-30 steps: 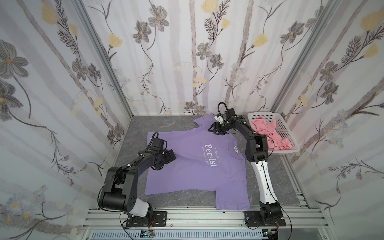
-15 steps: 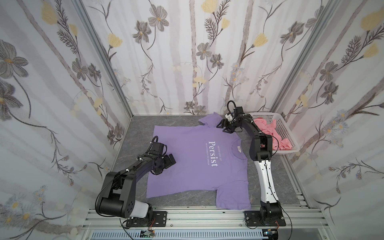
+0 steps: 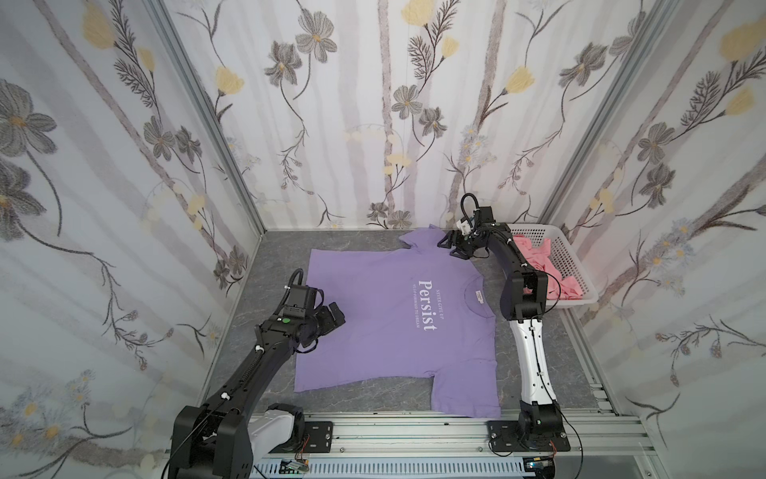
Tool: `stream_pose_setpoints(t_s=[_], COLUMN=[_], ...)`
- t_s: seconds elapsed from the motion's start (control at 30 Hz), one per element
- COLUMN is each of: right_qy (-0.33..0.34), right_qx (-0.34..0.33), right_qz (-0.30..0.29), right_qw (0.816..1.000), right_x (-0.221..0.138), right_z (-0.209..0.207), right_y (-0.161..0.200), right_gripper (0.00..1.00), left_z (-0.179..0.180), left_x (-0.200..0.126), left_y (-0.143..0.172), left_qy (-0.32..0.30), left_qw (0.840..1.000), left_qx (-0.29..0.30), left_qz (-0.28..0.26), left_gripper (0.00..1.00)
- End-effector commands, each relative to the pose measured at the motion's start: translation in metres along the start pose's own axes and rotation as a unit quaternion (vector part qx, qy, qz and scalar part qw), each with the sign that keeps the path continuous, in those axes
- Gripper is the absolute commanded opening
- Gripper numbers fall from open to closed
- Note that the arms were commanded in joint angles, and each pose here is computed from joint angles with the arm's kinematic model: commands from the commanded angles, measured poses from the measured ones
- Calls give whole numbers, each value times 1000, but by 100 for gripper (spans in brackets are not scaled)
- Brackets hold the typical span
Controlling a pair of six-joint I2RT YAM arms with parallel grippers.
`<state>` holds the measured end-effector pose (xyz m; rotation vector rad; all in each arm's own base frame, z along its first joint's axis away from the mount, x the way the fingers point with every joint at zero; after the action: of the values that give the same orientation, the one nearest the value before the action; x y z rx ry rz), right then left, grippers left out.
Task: Fold and stack t-shirts
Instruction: Smooth out the T-shirt at the center of the board.
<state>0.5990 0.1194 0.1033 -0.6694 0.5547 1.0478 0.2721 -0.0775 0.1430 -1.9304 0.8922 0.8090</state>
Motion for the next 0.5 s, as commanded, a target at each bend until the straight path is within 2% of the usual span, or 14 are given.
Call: stream_pose_setpoints(t_s=[0.0, 0.1, 0.27, 0.47], right_qy=[-37, -45, -13, -17], right_qx=[-47, -58, -96, -119], right_qz=[-21, -14, 32, 134], right_qw=[998, 997, 995, 984], right_x=[-35, -51, -53, -31], right_z=[39, 52, 49, 39], right_y=[-8, 0, 47, 128], right_gripper=[72, 72, 72, 72], left_z=[-10, -14, -25, -45], left_x=[-1, 15, 61, 124], left_y=[-16, -23, -34, -35], left_qy=[11, 12, 32, 70], left_qw=[999, 999, 998, 985], left_qx=[21, 36, 49, 64], left_qz=[-21, -9, 33, 144], left_gripper=[100, 100, 100, 100])
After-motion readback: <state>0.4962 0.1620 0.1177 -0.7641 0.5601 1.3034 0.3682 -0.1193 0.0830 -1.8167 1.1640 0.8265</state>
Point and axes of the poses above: each gripper's point midway between its finger pads, its own x axis out along the fingers, its own z axis along the line the jaws close on, y = z × x, the point moved 3 cm from there along -x, back along the fingers, and after that the axes turned 6 degrees about x, right-handed, at the moved point
